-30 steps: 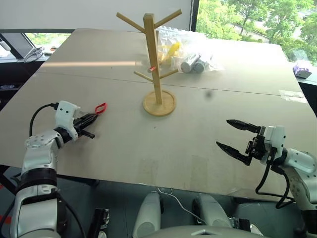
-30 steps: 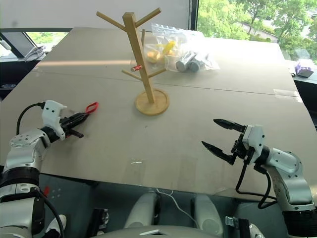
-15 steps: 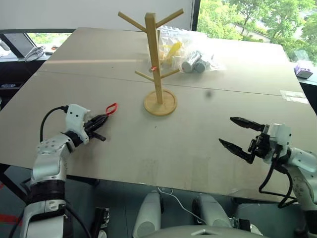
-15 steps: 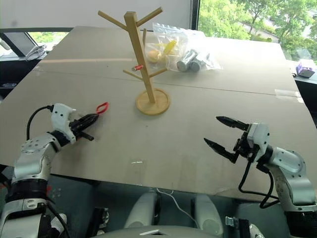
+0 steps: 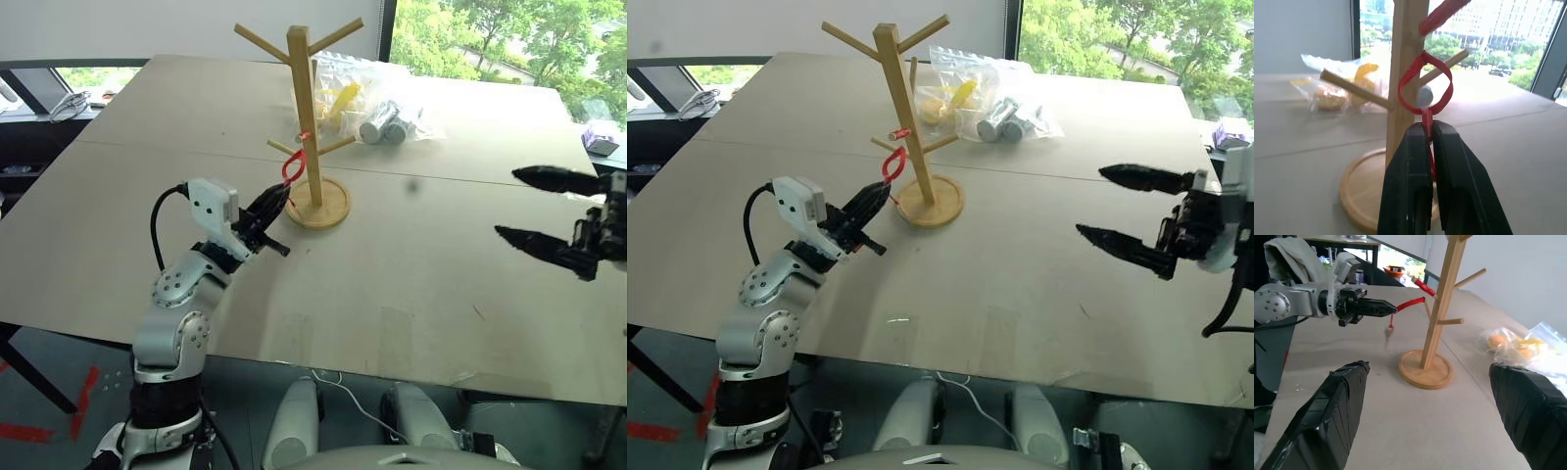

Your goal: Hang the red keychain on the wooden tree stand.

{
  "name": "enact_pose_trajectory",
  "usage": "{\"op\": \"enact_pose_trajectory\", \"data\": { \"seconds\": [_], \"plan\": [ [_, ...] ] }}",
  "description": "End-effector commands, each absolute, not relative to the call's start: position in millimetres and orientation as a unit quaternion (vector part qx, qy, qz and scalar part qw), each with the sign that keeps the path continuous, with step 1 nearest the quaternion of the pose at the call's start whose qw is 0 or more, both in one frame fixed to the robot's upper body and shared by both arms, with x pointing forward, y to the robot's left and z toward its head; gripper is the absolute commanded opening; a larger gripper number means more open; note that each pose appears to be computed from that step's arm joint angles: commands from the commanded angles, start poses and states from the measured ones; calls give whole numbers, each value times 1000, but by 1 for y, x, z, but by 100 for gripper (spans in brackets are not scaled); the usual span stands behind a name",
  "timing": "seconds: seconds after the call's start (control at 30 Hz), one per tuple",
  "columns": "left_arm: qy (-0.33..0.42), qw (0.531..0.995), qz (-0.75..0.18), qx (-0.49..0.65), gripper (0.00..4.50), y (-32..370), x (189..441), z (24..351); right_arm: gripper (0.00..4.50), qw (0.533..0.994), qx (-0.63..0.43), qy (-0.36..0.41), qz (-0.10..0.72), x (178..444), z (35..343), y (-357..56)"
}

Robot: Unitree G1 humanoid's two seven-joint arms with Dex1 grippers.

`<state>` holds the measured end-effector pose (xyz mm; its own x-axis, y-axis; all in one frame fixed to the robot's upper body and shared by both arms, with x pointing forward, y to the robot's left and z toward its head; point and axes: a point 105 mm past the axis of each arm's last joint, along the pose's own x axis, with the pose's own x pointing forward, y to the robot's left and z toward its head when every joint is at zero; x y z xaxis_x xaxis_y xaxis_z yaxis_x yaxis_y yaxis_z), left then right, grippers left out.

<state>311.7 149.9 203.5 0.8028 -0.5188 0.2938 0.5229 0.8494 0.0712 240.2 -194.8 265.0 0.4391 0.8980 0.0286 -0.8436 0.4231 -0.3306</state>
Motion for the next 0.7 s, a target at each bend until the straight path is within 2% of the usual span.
{"op": "enact_pose_trajectory", "data": {
  "seconds": [0.03, 0.17, 0.3, 0.53, 0.7],
  "plan": [
    [-240, 934, -264, 9, 2, 133, 294, 241, 422, 837, -143, -97, 520, 239, 275, -203],
    [-292, 928, -230, -7, 2, 130, 280, 256, 422, 832, -129, -82, 533, 235, 282, -207],
    [-287, 922, -259, -4, 2, 119, 267, 246, 422, 834, -136, -83, 528, 240, 282, -209],
    [-256, 940, -228, 8, 2, 131, 274, 225, 422, 830, -145, -87, 531, 245, 285, -207],
    [-262, 940, -217, 11, 2, 135, 281, 224, 422, 827, -151, -82, 535, 246, 281, -206]
  ]
}}
